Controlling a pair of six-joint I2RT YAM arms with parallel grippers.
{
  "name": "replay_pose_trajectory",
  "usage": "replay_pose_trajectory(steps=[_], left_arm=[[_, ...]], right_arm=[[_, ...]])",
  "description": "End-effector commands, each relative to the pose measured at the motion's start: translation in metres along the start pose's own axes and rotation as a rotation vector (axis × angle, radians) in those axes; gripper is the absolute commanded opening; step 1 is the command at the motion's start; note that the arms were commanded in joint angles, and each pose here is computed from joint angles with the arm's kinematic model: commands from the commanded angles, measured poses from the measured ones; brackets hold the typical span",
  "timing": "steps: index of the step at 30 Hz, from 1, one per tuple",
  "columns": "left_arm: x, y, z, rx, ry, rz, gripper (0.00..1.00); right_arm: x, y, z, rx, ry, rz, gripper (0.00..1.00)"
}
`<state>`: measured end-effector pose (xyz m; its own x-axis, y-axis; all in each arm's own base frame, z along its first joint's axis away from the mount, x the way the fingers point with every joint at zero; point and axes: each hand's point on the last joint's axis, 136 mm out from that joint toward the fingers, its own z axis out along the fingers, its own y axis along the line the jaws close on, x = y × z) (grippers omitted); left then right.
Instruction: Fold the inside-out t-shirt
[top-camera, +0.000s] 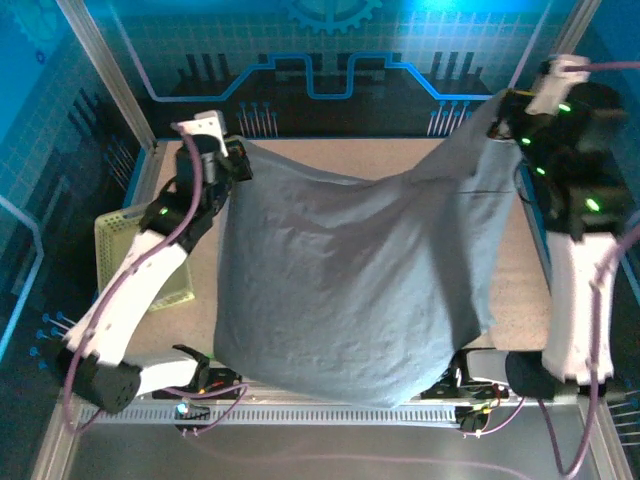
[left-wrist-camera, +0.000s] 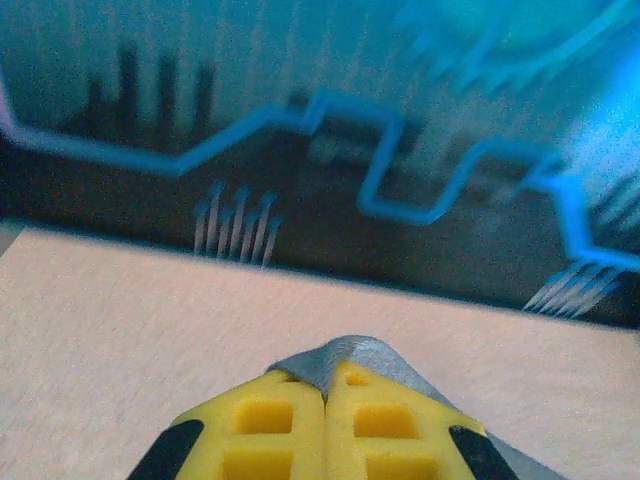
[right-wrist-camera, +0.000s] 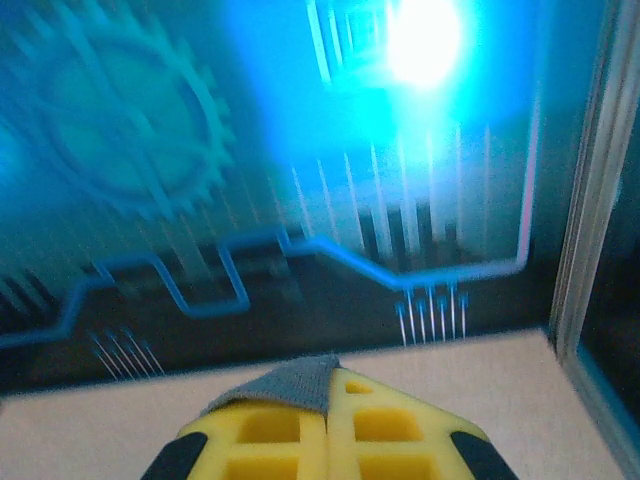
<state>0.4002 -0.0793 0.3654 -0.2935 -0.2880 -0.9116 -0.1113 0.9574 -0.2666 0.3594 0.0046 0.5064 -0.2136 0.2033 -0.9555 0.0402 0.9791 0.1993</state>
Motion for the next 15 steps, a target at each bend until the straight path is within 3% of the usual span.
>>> replay_pose_trajectory(steps=[1, 7, 15], left_arm=[[0.035, 0.027, 0.045, -0.081, 0.073, -0.077, 0.0], [0.107, 0.041, 0.142, -0.094, 0.269, -0.13, 0.0], [0.165, 0.069, 0.237, -0.103, 0.451, -0.257, 0.0]], right_arm=[[0.034, 0.001, 0.058, -0.015, 0.063, 0.008, 0.0], [0.131, -0.004, 0.184, 0.048, 0.316, -0.031, 0.0], [0.197, -0.015, 0.305, 0.146, 0.477, -0.057, 0.0]])
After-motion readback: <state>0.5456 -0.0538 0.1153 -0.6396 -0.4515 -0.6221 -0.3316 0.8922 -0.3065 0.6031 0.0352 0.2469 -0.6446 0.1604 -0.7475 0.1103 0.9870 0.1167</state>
